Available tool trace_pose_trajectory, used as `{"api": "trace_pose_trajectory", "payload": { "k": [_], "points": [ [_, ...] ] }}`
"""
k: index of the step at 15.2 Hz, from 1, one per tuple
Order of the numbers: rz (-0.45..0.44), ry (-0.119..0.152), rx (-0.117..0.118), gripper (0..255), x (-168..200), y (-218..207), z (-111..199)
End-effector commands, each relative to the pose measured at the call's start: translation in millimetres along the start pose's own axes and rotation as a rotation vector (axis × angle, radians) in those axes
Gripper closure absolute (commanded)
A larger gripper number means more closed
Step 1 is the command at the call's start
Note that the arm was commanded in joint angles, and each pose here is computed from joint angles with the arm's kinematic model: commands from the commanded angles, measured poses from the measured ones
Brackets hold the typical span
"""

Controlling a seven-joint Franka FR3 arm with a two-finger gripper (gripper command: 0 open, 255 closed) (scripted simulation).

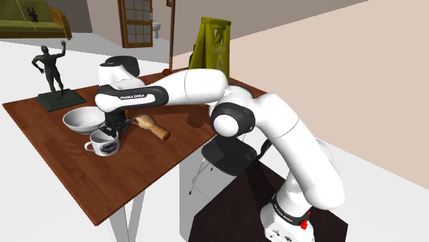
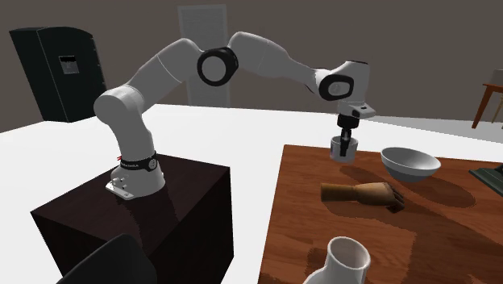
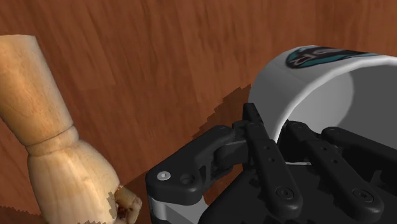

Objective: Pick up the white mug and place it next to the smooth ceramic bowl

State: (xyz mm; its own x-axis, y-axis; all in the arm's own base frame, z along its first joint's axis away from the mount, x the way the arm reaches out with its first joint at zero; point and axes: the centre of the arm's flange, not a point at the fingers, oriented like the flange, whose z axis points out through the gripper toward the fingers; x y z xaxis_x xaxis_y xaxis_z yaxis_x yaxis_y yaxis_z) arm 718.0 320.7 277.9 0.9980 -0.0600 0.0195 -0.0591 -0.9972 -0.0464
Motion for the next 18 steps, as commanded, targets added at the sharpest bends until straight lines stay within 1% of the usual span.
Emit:
{"api": "trace_pose_trajectory", "payload": {
  "k": [1,4,11,12,17,18],
  "points": [
    [0.000,0.001,0.000,255,0.5,0.3,10.8],
    [0.000,0.001,0.000,255,0.2,1.0,26.2],
    [0.000,0.001,0.000,255,0.3,1.0,26.2],
    [0.000,0.001,0.000,0,0.3,1.0,26.2],
    [0.000,0.001,0.000,0,0.3,1.0,26.2],
    [0.000,0.001,0.000,0,0.3,1.0,13.0]
  ]
}}
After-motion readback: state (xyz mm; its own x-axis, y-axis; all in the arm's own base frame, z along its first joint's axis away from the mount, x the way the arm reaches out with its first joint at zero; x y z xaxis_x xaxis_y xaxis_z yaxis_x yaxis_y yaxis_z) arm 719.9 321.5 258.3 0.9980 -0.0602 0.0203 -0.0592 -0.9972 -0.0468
